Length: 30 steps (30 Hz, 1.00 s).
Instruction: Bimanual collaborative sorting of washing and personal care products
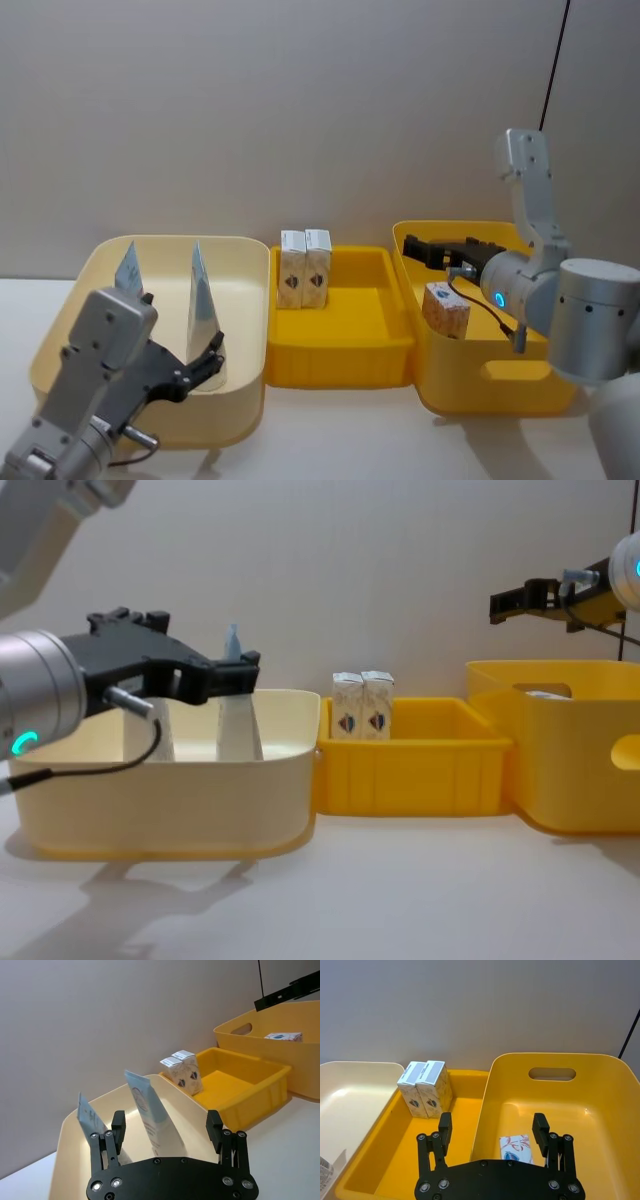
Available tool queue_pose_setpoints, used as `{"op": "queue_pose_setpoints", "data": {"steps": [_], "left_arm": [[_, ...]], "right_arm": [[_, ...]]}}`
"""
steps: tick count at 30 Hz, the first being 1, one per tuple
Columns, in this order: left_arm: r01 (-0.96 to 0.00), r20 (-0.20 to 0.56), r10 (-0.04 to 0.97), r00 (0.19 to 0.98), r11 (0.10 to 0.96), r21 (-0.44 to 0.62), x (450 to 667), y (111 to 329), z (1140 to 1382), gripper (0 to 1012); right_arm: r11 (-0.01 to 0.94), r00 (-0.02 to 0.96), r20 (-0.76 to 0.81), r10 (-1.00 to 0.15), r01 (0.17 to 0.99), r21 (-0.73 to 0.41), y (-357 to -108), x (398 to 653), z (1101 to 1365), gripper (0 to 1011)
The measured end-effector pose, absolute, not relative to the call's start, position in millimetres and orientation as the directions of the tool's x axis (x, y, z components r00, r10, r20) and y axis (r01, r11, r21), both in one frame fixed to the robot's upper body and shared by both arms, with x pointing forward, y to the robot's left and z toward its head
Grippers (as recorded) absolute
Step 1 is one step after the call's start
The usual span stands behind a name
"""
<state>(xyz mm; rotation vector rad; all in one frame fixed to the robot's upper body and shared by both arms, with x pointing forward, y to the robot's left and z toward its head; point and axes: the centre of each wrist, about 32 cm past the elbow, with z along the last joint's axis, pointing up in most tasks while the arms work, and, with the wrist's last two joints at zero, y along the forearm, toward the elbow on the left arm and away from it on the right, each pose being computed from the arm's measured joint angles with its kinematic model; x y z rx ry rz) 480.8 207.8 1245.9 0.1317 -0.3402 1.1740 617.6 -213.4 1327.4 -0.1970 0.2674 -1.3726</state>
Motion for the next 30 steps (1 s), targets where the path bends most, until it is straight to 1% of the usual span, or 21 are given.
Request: {"op": "queue_pose_setpoints", "data": {"steps": [6,12,22,30], "left_arm": [[-0.927,0.321,0.889,0.327,0.367,-0.072,480.6,214.2,1250.0,1003],[-0.933,0.276,0.905,0.323,0.353,-0.065,485.1,225.9,1246.5,1003],[-0.94,0.18,0.93,0.322,0.336,-0.057,501.1,252.9,1231.0,1003],[-0.938,0.141,0.932,0.333,0.342,-0.046,514.8,268.7,1225.0,1003]], "right_arm": [[0.189,0.175,-0.074,-0.982,0.937,-0.294,-213.4,617.9,1327.5,1001],[0.19,0.176,-0.075,-0.982,0.936,-0.295,-213.2,618.0,1327.6,1001],[0.192,0.177,-0.076,-0.981,0.936,-0.296,-213.0,618.2,1327.7,1001],[0.192,0.177,-0.076,-0.981,0.936,-0.297,-213.0,618.3,1327.7,1001]]}}
